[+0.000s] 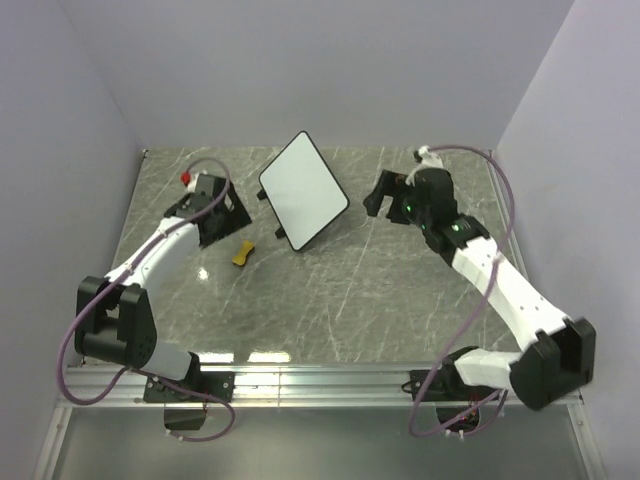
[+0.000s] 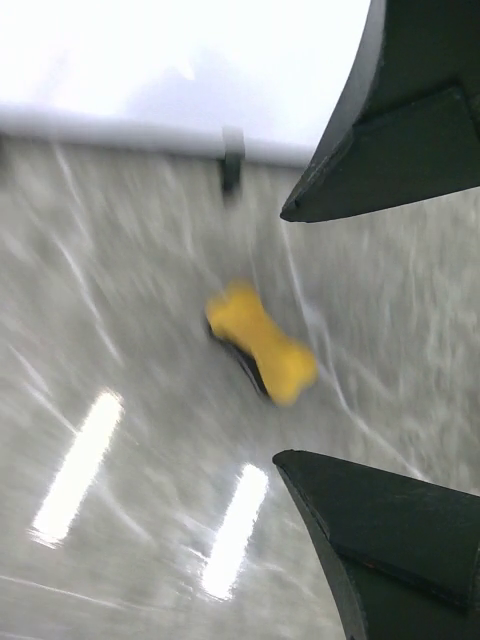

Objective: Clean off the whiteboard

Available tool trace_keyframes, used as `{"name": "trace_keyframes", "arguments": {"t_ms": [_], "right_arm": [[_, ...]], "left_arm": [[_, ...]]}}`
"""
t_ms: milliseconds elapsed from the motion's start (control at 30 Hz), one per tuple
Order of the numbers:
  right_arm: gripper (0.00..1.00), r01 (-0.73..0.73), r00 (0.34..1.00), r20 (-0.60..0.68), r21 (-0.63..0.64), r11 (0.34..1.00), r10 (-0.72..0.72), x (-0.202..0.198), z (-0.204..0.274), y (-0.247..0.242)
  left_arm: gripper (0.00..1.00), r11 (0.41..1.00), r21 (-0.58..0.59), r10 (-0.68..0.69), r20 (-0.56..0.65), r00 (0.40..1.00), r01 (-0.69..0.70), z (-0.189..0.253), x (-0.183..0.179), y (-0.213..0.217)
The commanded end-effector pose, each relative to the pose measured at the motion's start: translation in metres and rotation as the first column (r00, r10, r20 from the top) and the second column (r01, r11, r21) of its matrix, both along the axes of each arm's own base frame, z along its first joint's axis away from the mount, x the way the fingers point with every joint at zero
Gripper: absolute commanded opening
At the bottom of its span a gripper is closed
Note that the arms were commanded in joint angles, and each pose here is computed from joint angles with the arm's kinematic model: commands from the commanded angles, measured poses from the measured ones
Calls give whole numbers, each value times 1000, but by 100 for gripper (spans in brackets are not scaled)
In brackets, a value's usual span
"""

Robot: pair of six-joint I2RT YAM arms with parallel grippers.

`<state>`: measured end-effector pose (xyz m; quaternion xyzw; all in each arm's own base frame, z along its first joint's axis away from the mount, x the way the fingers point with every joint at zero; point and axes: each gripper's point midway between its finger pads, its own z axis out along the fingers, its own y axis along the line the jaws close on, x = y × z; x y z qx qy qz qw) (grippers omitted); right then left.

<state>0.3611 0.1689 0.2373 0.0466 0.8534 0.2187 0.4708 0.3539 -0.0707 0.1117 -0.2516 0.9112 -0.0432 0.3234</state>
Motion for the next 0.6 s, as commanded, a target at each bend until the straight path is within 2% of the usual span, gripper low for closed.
{"name": "trace_keyframes", "arguments": {"t_ms": [0,33,67,133,167,267,567], "right_arm": [[100,87,975,201,66,994,-98,-9,46,-23],[100,83,971,216,76,994,-98,-15,52,-24],[100,74,974,208,69,995,-87,-19,52,-24],[100,81,977,192,86,993,-96,-23,57,-25],[100,130,979,147,74,989,-140,-24,49,-32],[100,167,981,85,77,983,-173,-26,46,-34],[100,52,989,132,74,996,-62,-28,45,-20]], "left_arm": [[99,997,6,-80,155,985,80,83,29,-19],[99,996,28,-93,148,985,89,90,27,-22],[99,995,27,-95,196,976,92,114,36,-25],[99,994,42,-108,199,974,102,124,38,-28],[99,994,39,-113,228,967,107,138,42,-30],[99,991,45,-131,258,957,123,150,46,-33],[99,987,59,-158,297,942,147,161,48,-35]]}}
